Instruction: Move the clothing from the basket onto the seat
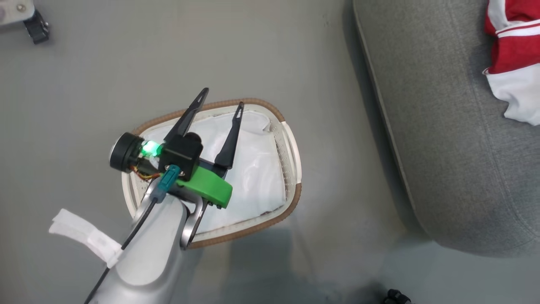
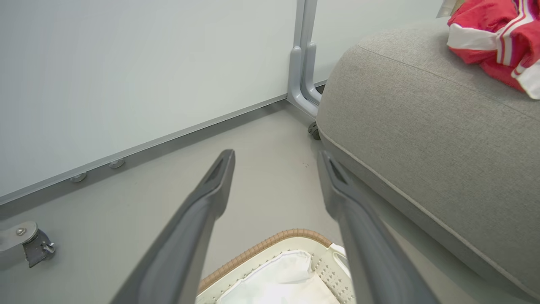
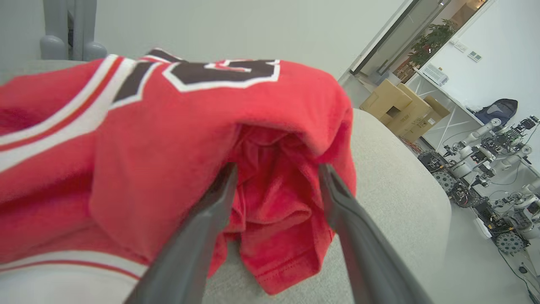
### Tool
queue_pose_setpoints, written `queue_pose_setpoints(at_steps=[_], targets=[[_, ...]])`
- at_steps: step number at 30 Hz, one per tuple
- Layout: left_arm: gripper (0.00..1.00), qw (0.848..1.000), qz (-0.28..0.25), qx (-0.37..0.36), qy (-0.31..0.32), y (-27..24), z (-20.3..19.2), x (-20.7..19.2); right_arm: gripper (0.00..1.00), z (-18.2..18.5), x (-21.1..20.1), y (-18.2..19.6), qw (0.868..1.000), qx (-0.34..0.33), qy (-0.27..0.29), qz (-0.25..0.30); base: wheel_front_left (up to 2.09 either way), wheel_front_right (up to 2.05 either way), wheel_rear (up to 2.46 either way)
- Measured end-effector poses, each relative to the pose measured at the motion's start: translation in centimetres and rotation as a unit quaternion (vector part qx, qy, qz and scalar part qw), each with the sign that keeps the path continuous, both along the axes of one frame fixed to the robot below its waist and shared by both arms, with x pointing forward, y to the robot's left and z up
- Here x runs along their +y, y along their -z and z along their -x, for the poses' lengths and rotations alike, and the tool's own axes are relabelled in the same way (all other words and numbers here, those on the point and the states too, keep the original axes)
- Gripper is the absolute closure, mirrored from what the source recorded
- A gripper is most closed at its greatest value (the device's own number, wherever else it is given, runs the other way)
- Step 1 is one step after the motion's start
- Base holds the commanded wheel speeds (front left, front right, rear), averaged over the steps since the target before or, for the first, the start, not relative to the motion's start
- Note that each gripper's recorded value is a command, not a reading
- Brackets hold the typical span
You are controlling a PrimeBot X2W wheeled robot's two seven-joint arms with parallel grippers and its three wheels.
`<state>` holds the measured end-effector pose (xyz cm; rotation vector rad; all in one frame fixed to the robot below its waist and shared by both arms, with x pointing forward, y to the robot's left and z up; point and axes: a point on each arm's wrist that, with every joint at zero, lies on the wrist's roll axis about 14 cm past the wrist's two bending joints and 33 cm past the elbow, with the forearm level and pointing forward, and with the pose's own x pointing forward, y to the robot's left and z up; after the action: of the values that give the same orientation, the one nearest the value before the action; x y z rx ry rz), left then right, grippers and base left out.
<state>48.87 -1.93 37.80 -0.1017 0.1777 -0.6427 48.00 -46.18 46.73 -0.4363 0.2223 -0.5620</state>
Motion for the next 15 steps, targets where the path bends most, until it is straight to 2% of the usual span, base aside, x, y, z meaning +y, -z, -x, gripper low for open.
queue_pose_setpoints(at_steps=[4, 5, 10, 15], targets=[[0.0, 1.0, -0.001, -0.005, -0.012, -1.0, 0.4, 0.5, 0.0, 2.2, 2.2, 1.2, 0.999, 0.013, -0.027, -0.013, 0.0, 0.0, 0.0], [0.0, 1.0, -0.002, -0.006, -0.014, -1.2, 0.6, 0.6, 0.0, 2.4, 3.2, 1.3, 0.999, 0.023, -0.048, -0.006, 0.0, 0.0, 0.0], [0.0, 0.999, -0.002, -0.009, -0.038, -2.4, 1.3, 1.8, 0.0, 3.4, 8.4, 0.9, 0.993, -0.009, -0.111, -0.036, 0.0, 0.0, 0.0], [0.0, 0.997, 0.002, -0.015, -0.077, -3.8, 1.9, 3.7, 0.0, 3.5, 13.5, -0.5, 0.981, -0.051, -0.173, -0.073, 0.0, 0.0, 0.0]])
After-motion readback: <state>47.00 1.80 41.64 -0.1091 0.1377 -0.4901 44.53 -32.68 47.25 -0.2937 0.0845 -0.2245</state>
